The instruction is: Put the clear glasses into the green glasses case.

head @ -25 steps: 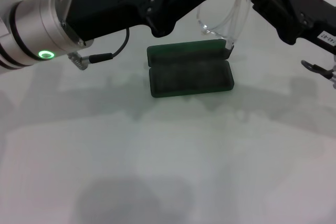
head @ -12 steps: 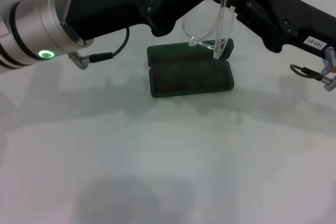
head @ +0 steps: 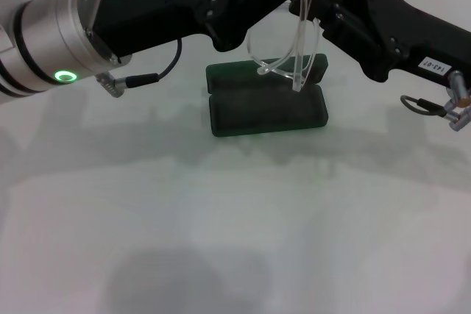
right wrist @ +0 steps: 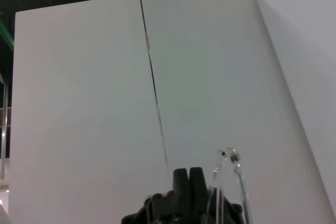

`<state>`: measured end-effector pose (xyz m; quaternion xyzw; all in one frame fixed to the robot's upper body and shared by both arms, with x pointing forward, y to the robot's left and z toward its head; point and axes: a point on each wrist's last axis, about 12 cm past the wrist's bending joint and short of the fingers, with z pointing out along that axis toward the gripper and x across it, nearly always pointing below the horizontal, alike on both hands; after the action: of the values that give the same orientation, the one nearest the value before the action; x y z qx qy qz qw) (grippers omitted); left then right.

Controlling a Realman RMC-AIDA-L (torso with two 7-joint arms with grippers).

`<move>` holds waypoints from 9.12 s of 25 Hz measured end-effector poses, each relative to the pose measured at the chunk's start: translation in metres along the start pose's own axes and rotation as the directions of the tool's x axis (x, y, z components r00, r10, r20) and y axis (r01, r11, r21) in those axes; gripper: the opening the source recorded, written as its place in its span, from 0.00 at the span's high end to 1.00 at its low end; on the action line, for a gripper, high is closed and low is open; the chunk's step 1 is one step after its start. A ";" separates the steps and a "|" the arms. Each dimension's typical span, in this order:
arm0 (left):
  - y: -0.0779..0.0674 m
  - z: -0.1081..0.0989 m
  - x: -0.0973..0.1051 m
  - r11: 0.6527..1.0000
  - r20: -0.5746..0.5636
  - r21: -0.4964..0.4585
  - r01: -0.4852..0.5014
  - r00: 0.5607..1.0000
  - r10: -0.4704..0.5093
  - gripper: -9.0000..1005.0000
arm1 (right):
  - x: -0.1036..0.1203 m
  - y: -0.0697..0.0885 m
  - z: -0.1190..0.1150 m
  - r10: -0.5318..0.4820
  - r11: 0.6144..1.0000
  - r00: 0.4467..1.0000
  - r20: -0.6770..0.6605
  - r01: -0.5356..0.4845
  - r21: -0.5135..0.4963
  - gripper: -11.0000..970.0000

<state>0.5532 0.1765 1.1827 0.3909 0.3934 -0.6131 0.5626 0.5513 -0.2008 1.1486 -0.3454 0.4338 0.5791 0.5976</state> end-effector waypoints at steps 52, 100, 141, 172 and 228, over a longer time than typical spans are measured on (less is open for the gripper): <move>0.000 -0.006 -0.001 1.000 0.007 -0.026 -0.009 1.000 0.010 0.94 | -0.005 -0.001 -0.013 -0.032 0.997 0.999 0.036 0.029 0.064 0.92; 0.008 0.013 -0.003 0.999 -0.032 0.028 0.021 0.999 -0.020 0.94 | -0.004 -0.004 0.000 -0.026 0.999 1.000 0.007 0.026 0.023 0.92; -0.051 -0.172 -0.036 0.900 -0.275 -0.436 -0.013 0.954 -0.120 0.94 | -0.065 -0.030 0.065 -0.165 0.970 0.533 -0.830 0.240 -0.039 0.92; -0.046 -0.154 -0.008 0.920 -0.338 -0.392 0.004 0.929 -0.148 0.94 | 0.015 -0.038 0.128 -0.380 0.835 -0.110 -0.918 0.387 -0.392 0.92; -0.031 -0.163 -0.031 0.880 -0.244 -0.474 0.043 0.953 -0.178 0.94 | 0.036 -0.043 0.138 -0.402 0.780 -0.216 -0.890 0.429 -0.456 0.92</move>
<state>0.5297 0.3401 1.1500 0.3047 0.6257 -0.4715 0.5417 0.6083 -0.0639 1.1646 -0.7630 0.5843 -0.0837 0.2635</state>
